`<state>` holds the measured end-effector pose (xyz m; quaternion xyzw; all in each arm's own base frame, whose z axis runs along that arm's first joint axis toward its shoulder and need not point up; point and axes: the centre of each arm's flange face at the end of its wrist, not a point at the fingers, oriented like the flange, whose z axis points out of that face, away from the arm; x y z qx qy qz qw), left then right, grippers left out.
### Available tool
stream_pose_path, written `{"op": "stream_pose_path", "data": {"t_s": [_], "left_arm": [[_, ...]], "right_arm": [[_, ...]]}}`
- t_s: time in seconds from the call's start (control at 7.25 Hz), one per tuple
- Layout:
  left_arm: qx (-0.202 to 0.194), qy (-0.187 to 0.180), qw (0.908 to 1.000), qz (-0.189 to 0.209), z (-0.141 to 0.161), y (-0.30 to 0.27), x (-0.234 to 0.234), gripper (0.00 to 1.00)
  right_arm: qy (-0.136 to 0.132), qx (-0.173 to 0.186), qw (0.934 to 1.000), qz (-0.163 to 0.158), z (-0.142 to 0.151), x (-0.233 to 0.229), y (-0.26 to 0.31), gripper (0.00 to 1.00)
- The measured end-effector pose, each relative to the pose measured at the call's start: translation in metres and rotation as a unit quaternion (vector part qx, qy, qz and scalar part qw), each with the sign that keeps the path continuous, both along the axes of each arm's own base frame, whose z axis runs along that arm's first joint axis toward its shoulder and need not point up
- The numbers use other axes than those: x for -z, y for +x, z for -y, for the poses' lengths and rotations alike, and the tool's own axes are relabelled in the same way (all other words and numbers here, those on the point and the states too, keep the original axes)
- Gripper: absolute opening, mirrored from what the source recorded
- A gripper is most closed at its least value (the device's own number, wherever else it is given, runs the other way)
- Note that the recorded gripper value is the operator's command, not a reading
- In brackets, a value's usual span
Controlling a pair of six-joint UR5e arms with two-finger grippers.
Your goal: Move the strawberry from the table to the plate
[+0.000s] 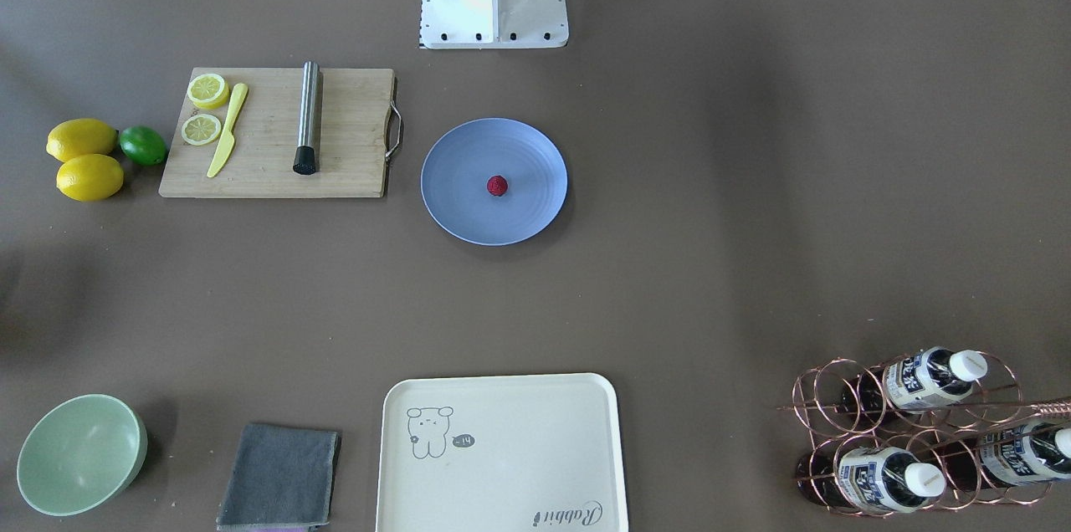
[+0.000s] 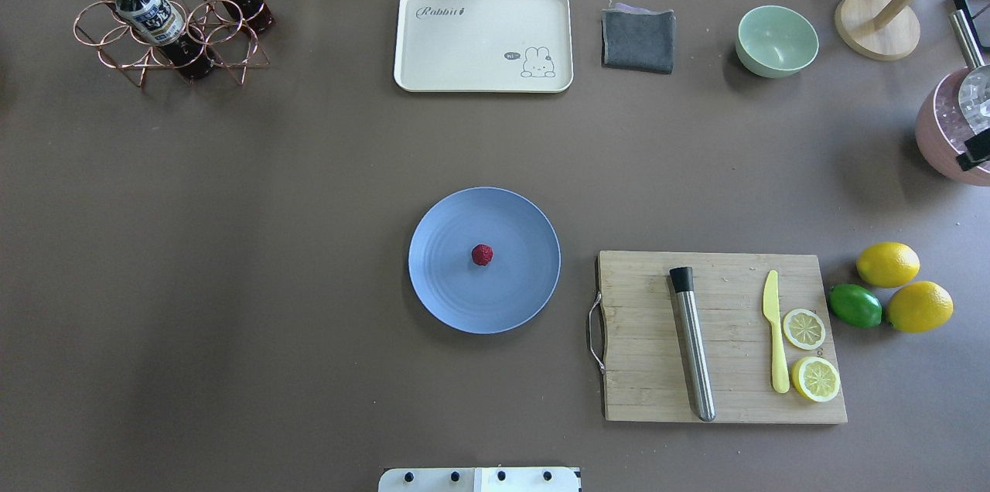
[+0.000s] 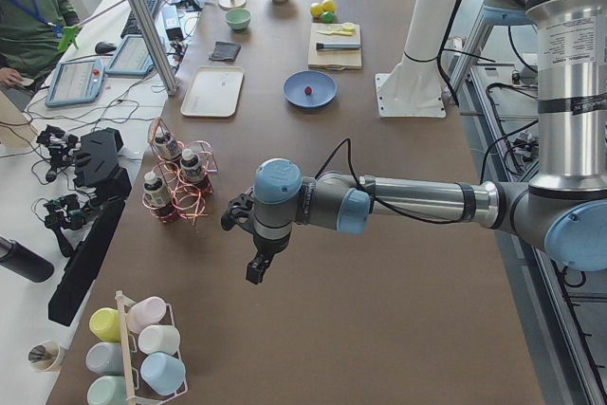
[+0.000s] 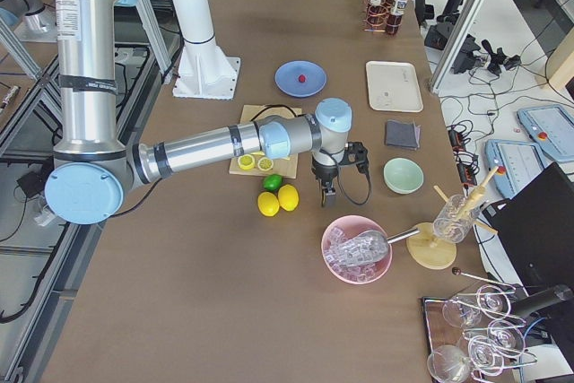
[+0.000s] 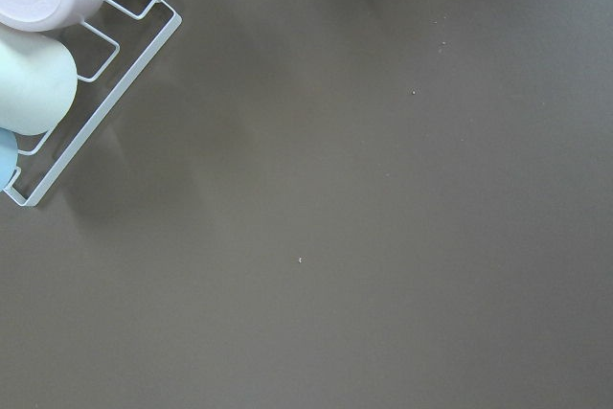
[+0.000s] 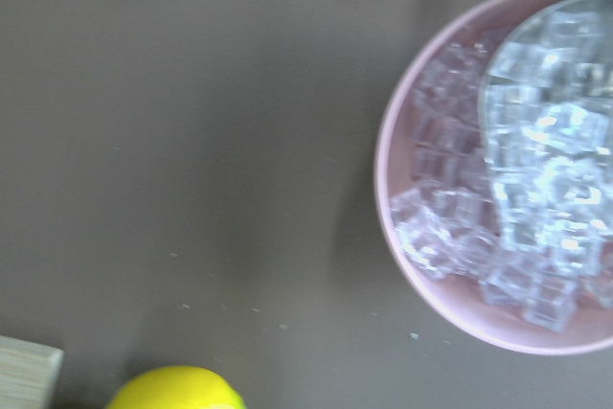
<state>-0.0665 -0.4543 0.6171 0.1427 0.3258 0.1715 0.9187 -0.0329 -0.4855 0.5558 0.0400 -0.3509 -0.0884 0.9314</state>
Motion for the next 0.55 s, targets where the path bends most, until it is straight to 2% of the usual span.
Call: {"op": "stream_pose_path", "data": {"t_s": [0.28, 0.55], "left_arm": [[0.000, 0.001, 1.0000, -0.001, 0.002, 0.002, 0.002, 0.98], [-0.002, 0.003, 1.0000, -0.002, 0.005, 0.005, 0.004, 0.98]], "right_arm": [[-0.002, 0.009, 1.0000, -0.002, -0.010, -0.054, 0.086, 1.00], [-0.014, -0.004, 0.9999, 0.007, -0.028, -0.090, 0.132, 1.00]]}}
